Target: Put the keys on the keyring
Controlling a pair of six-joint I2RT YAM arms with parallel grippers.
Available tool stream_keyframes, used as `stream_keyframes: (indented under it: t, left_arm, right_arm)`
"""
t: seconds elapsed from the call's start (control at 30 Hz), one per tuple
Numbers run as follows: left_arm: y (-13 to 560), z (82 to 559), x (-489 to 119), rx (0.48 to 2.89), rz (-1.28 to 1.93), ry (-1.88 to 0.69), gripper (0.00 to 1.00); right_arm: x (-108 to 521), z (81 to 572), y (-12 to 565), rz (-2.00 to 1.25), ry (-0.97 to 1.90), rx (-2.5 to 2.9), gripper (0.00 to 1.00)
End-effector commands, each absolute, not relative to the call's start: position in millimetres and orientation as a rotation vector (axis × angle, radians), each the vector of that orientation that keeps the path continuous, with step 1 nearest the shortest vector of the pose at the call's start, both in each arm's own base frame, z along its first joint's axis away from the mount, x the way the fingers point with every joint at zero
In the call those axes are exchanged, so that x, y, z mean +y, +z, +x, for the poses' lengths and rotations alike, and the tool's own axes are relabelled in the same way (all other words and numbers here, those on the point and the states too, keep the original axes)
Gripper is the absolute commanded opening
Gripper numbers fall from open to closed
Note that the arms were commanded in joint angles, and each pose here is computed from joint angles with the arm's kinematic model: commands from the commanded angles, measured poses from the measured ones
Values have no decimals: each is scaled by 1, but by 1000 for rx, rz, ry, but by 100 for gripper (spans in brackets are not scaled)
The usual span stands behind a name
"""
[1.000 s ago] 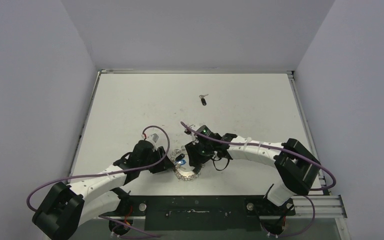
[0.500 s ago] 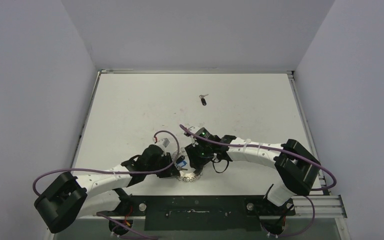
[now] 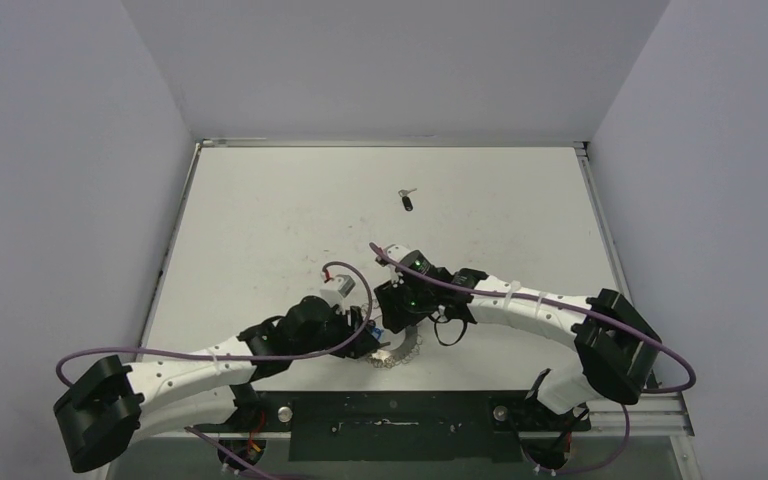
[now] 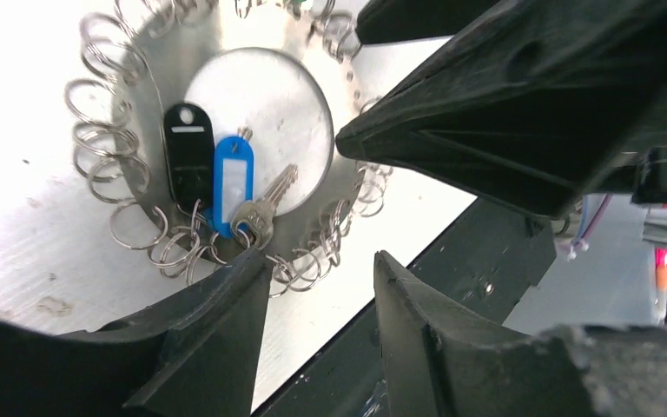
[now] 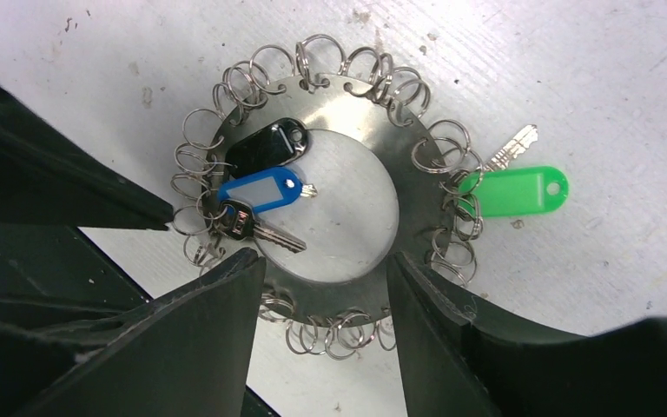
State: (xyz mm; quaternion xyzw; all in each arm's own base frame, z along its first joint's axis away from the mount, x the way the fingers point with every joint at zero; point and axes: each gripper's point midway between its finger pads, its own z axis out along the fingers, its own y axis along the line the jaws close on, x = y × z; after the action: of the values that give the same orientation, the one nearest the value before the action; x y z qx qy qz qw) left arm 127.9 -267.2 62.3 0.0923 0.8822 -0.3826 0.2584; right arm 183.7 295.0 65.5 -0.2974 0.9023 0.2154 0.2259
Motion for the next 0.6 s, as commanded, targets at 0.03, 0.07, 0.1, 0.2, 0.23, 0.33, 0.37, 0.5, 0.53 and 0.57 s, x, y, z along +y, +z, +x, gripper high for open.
stream_keyframes:
  t: [0.03, 0.07, 0.1, 0.2, 0.23, 0.33, 0.37, 0.5, 0.53, 0.57]
  left_arm:
    - [81, 147, -245, 2286, 142, -928, 46]
    - [79, 148, -239, 2290, 124, -905, 47]
    - [79, 148, -234, 2286, 107, -887, 47]
    - [75, 151, -219, 2297, 50, -820, 47]
    - [73, 151, -215, 2306, 36, -797, 47]
    - [65, 152, -206, 2339, 0, -755, 47]
    - [63, 152, -206, 2352, -7, -759, 47]
    - [55, 153, -210, 2398, -34, -820, 47]
    - [52, 154, -212, 2411, -39, -839, 47]
    - [50, 155, -214, 2421, -46, -858, 46]
  right_arm:
    - [290, 193, 78, -781, 594, 2443, 55]
    - [289, 193, 76, -778, 597, 2446, 56]
    - [289, 193, 75, -778, 600, 2450, 56]
    - [290, 193, 70, -773, 612, 2463, 56]
    - [291, 193, 69, -772, 619, 2467, 56]
    - [293, 192, 66, -766, 637, 2470, 56]
    - [293, 192, 65, -765, 636, 2474, 56]
    - [291, 191, 61, -763, 627, 2485, 59]
    - [290, 190, 60, -764, 626, 2487, 60]
    - [289, 190, 59, -762, 625, 2489, 60]
